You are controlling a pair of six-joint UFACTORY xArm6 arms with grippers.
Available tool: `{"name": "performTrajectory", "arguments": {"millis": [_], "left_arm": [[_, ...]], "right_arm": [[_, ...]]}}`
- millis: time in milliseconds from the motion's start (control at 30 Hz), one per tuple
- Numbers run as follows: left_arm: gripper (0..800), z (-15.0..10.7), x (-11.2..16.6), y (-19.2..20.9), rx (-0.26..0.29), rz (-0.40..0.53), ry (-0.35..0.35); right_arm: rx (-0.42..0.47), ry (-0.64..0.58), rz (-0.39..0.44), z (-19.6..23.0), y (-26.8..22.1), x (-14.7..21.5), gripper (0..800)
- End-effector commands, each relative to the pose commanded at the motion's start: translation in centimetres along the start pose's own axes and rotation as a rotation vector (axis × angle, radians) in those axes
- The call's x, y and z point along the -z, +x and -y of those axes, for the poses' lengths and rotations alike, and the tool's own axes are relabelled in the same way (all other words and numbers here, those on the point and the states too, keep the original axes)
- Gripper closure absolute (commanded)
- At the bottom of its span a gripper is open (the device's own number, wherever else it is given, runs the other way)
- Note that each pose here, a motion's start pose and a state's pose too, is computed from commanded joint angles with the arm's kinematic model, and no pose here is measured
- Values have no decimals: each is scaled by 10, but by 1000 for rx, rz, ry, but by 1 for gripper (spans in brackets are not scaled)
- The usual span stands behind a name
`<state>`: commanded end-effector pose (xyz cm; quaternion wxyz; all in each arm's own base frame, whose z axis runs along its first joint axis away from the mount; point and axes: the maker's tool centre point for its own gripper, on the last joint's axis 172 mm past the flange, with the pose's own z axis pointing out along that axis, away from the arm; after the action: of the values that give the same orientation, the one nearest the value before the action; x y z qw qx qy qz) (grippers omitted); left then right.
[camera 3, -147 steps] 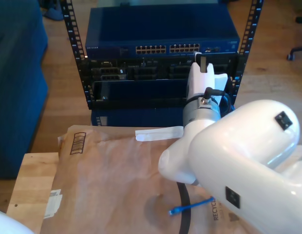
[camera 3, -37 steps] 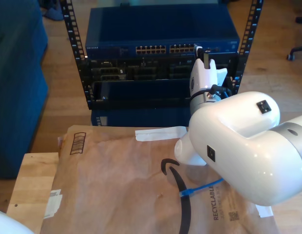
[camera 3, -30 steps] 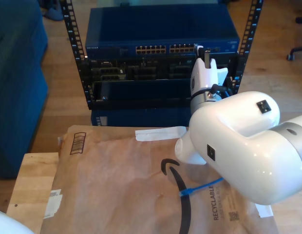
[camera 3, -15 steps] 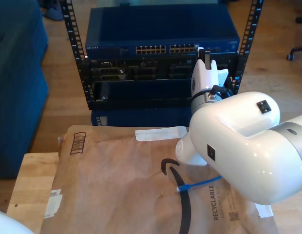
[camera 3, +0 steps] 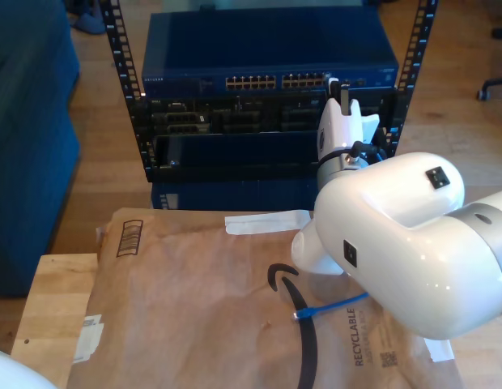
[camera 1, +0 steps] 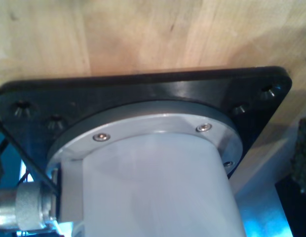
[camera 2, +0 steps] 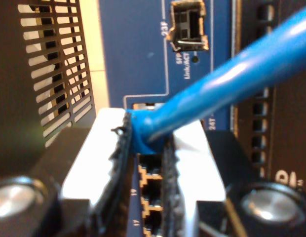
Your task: Grab the cable and plug it in
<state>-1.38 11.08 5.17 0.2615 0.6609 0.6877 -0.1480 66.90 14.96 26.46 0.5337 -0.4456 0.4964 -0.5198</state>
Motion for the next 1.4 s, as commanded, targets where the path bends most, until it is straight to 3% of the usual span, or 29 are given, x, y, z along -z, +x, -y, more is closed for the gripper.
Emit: {"name": "performTrajectory", "arguments": {"millis": [967,1033,1100,1167,1400], "left_arm": [[1,0,0,0,0,0,0],[1,0,0,0,0,0,0],[1,0,0,0,0,0,0],[1,0,0,0,2,0,0],[1,0,0,0,0,0,0]], "right_arm": [[-19,11,7,1,-10,-14,800],[-17,14,10,4,-11,-14,742],[-15,13,12,5,-10,-14,587],[-16,18,16,10,-12,-13,517],[-11,6,16,12,-9,-6,497]]}}
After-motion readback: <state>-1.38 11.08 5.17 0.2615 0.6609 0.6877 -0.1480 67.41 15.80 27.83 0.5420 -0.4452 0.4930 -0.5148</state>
